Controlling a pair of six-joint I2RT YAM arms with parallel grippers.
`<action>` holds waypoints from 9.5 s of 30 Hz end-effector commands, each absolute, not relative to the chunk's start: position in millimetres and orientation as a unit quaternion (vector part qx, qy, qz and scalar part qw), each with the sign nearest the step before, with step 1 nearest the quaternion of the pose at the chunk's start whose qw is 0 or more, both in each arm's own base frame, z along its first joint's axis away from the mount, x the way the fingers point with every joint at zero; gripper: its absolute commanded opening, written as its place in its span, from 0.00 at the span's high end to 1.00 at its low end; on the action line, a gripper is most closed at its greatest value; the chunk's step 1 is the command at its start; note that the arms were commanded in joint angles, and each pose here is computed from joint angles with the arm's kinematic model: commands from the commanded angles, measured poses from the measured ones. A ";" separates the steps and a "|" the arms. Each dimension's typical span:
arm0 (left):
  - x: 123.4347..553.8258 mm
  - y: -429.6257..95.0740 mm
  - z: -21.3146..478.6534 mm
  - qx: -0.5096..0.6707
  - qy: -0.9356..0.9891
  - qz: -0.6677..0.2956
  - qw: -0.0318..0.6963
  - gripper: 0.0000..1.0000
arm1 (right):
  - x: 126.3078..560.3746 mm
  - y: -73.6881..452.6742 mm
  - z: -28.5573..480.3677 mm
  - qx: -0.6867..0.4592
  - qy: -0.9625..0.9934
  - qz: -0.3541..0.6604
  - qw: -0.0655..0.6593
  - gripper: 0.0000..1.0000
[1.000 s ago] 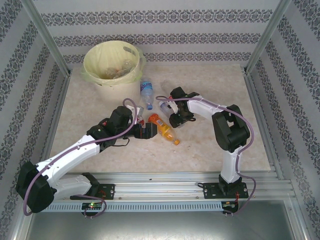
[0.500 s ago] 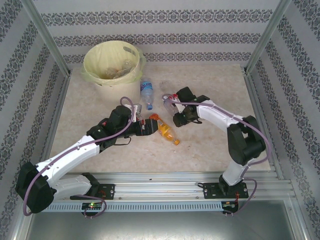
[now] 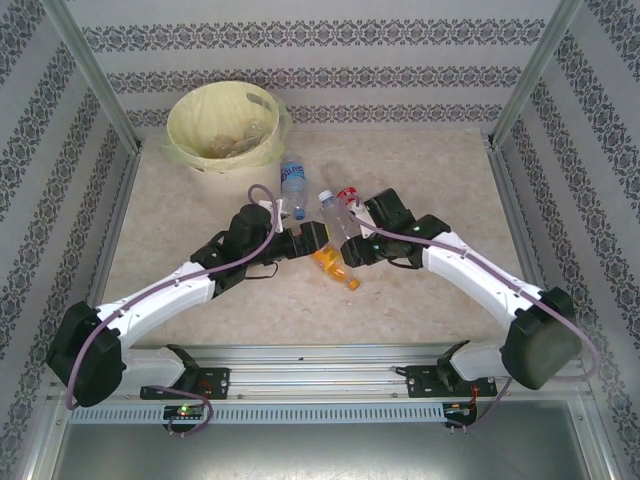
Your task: Put the plastic bottles in the bin
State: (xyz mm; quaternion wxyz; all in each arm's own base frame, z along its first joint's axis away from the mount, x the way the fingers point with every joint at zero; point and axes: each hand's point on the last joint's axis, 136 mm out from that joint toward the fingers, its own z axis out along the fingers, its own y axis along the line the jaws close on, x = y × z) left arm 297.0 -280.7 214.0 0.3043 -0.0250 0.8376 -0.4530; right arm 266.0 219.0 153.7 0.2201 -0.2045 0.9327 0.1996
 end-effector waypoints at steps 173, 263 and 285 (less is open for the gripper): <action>281.6 -249.4 193.3 -0.013 0.835 -0.475 0.278 0.00 | 417.6 158.9 40.2 -0.100 0.978 0.153 0.100 0.39; 340.8 -256.2 322.8 0.055 0.816 -0.422 0.391 0.51 | 220.2 243.1 220.4 -0.125 0.866 0.375 0.307 0.07; 476.5 -87.3 472.6 -0.077 0.767 -0.249 0.587 0.47 | 224.1 207.7 281.4 -0.074 0.843 0.359 0.394 0.02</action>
